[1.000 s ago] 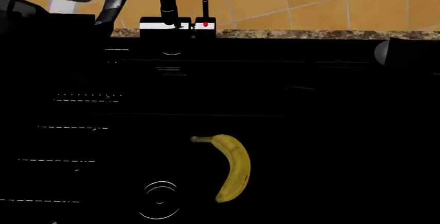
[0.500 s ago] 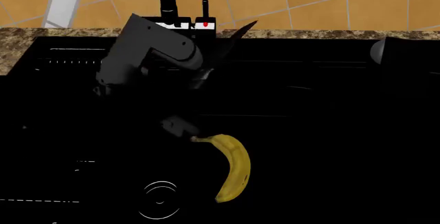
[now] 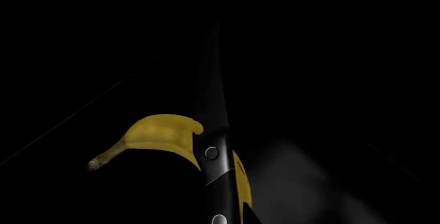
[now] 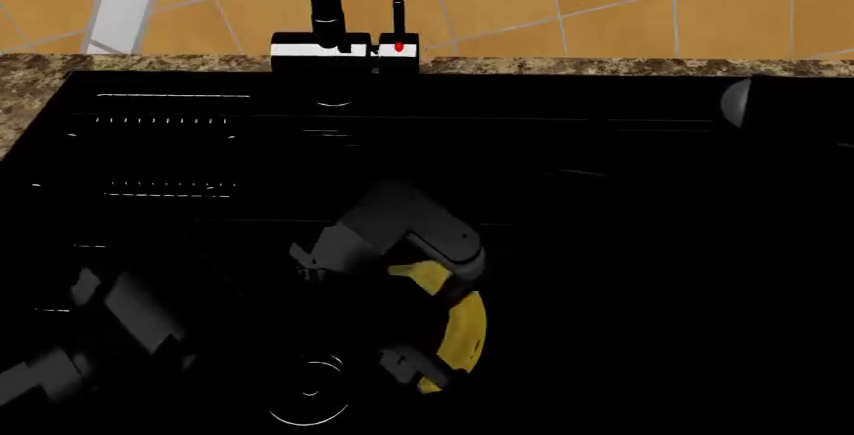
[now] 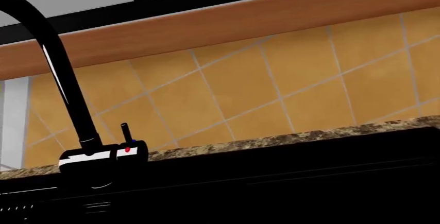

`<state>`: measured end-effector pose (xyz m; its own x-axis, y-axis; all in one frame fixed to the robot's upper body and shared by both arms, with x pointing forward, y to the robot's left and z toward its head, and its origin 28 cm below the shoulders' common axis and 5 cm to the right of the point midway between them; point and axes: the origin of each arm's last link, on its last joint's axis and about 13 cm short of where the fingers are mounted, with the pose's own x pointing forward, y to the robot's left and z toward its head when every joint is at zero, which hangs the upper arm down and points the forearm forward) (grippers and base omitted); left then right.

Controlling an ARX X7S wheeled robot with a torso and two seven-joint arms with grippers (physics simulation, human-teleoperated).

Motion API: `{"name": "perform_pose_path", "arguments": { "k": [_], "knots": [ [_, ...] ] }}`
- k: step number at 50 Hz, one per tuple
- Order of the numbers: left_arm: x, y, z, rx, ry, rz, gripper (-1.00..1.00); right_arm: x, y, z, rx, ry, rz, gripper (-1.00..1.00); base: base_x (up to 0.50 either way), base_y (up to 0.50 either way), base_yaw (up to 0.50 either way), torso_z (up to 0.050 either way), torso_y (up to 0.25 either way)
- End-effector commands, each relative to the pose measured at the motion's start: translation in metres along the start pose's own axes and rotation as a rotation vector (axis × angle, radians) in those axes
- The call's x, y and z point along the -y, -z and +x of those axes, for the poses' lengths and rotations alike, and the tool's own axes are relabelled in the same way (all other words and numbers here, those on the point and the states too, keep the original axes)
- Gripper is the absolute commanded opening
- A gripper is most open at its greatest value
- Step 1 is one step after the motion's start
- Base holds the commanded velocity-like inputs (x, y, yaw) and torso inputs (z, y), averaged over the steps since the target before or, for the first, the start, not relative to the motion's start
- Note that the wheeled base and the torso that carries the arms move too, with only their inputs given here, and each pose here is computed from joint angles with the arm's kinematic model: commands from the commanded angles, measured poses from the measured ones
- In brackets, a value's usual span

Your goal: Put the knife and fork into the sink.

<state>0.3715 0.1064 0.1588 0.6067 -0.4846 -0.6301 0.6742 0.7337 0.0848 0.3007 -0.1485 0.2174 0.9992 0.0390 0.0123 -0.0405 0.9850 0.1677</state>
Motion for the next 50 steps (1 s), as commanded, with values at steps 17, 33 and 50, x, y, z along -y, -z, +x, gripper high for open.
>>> {"name": "perform_pose_path", "arguments": {
  "k": [17, 33, 50],
  "knots": [
    [0.009, 0.015, 0.011, -0.088, 0.044, 0.082, 1.00, 0.001, 0.001, -0.007, 0.003, 0.009, 0.010, 1.00, 0.00, 0.00, 0.00, 0.000, 0.000],
    [-0.001, -0.027, -0.023, 0.094, 0.090, 0.048, 1.00, 0.000, -0.001, -0.007, 0.007, -0.001, 0.007, 1.00, 0.00, 0.00, 0.00, 0.000, 0.001],
    [-0.014, -0.053, -0.122, 0.357, -0.087, 0.078, 1.00, -0.002, -0.004, -0.009, 0.010, -0.006, -0.005, 1.00, 0.00, 0.00, 0.00, 0.000, 0.000]
  ]
}}
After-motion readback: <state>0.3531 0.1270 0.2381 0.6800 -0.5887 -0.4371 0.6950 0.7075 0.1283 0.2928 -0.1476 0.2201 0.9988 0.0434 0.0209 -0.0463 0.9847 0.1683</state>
